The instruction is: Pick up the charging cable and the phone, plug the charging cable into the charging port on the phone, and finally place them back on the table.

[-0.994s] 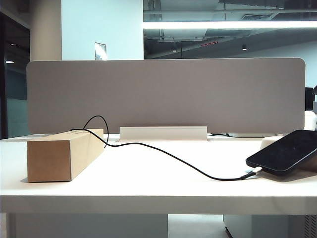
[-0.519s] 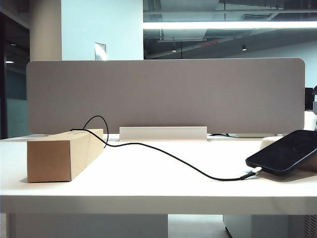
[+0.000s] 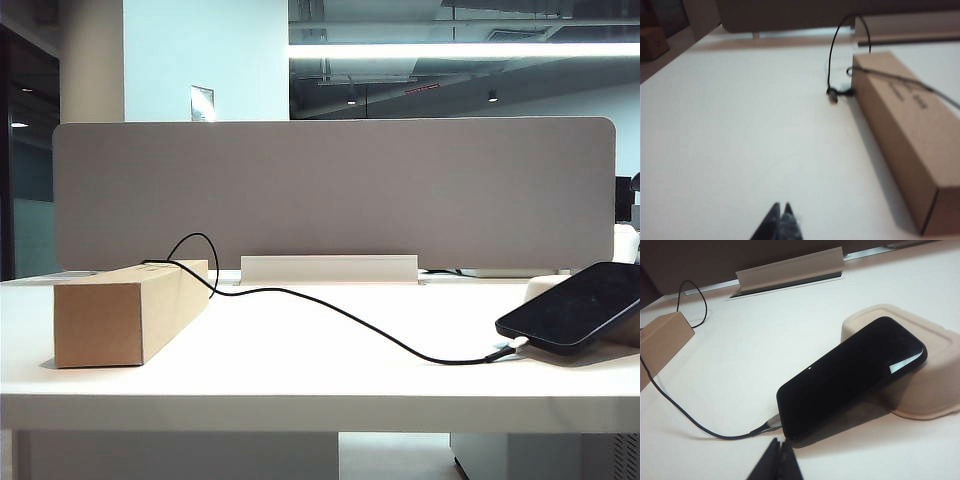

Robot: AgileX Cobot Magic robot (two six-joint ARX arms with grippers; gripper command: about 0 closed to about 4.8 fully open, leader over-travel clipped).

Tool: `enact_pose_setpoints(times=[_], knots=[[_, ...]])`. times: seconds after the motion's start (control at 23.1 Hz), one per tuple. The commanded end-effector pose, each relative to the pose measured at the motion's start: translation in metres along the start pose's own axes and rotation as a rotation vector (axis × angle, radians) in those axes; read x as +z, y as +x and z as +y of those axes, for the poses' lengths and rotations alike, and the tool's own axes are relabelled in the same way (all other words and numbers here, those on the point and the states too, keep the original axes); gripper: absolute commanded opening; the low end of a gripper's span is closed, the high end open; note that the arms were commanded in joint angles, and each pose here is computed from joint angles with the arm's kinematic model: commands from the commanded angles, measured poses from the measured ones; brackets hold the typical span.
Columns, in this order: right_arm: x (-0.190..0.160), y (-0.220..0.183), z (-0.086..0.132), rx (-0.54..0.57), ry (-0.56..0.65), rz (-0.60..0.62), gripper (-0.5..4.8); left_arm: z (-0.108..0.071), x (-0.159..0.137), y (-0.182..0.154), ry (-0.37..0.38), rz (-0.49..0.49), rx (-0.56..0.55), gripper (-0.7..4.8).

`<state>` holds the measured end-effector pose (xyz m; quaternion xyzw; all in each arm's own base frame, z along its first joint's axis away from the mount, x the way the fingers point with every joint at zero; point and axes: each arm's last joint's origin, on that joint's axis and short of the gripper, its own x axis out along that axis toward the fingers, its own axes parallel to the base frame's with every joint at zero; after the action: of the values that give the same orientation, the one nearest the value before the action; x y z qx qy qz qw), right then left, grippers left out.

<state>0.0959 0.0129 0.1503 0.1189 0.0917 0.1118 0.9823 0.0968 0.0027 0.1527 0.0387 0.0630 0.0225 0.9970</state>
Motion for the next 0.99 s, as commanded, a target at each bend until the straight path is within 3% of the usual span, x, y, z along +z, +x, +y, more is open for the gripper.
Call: enact_pose_setpoints(times=[0.04, 0.35, 0.99], knots=[[-0.001, 0.001, 0.0, -0.003, -0.004, -0.005, -0.05, 0.001, 0.012, -0.001, -0.06, -0.113, -0.006, -0.05], [-0.001, 0.001, 0.0, -0.003, -0.004, -0.005, -0.05, 0.002, 0.027, -0.004, -0.074, -0.271, 0.004, -0.05], [-0.001, 0.001, 0.0, -0.003, -0.004, -0.005, -0.05, 0.002, 0.025, -0.003, -0.073, -0.256, 0.004, -0.05]])
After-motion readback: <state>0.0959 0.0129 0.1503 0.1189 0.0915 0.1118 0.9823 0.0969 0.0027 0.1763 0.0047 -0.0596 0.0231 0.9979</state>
